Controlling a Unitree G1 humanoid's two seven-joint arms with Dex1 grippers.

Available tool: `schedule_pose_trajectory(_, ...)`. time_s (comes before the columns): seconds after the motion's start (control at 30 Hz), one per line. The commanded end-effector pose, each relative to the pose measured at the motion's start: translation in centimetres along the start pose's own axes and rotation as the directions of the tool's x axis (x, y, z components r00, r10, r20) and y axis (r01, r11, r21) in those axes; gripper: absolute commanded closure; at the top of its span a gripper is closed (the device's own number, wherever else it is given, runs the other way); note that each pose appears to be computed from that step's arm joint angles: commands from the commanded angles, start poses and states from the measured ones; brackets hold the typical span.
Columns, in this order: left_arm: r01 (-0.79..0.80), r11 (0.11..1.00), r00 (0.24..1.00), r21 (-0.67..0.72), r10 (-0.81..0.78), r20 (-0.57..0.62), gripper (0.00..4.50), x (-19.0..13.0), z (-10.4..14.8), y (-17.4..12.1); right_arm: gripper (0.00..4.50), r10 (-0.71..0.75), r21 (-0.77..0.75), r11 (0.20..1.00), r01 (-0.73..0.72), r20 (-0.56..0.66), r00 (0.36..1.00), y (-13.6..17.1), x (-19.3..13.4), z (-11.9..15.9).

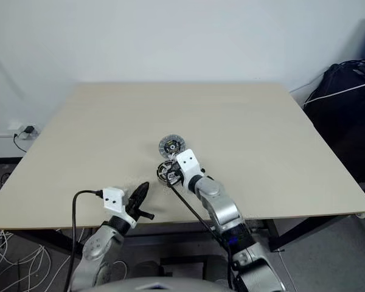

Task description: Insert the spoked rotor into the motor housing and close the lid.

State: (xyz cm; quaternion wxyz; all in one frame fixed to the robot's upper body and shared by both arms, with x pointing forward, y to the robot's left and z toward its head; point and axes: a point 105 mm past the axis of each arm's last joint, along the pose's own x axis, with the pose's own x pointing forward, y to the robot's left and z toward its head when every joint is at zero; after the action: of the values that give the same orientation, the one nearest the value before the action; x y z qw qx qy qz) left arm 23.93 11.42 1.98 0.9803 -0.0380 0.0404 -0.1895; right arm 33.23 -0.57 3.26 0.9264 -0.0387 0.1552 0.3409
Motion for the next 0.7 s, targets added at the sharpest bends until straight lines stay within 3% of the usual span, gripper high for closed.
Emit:
schedule_pose_trajectory(0.03, 0.021, 0.999, 0.999, 0.03, -0.022, 0.042, 4.48, 0.3, 0.7, -0.5, 4.5, 0.003, -0.026, 1.0, -0.001, 0.068, 0.998, -0.1, 0.8, 2.1)
schedule_pose_trajectory(0.27, 0.037, 0.999, 0.999, 0.016, -0.038, 0.03, 4.48, 0.3, 0.2, -0.6, 4.5, 0.021, -0.049, 0.999, -0.019, 0.038, 0.999, 0.2, 2.6, 1.6)
schedule_pose_trajectory(0.57, 0.042, 0.999, 0.999, -0.001, -0.042, 0.02, 4.48, 0.2, -0.6, -0.2, 4.5, 0.012, -0.057, 0.998, -0.02, -0.135, 0.991, -0.3, 3.0, -2.9)
schedule_pose_trajectory(0.7, 0.046, 0.999, 0.999, -0.008, -0.046, 0.018, 4.48, 0.2, -0.8, -0.3, 4.5, 0.048, -0.062, 0.997, -0.054, -0.081, 0.995, 0.2, 2.7, -1.6)
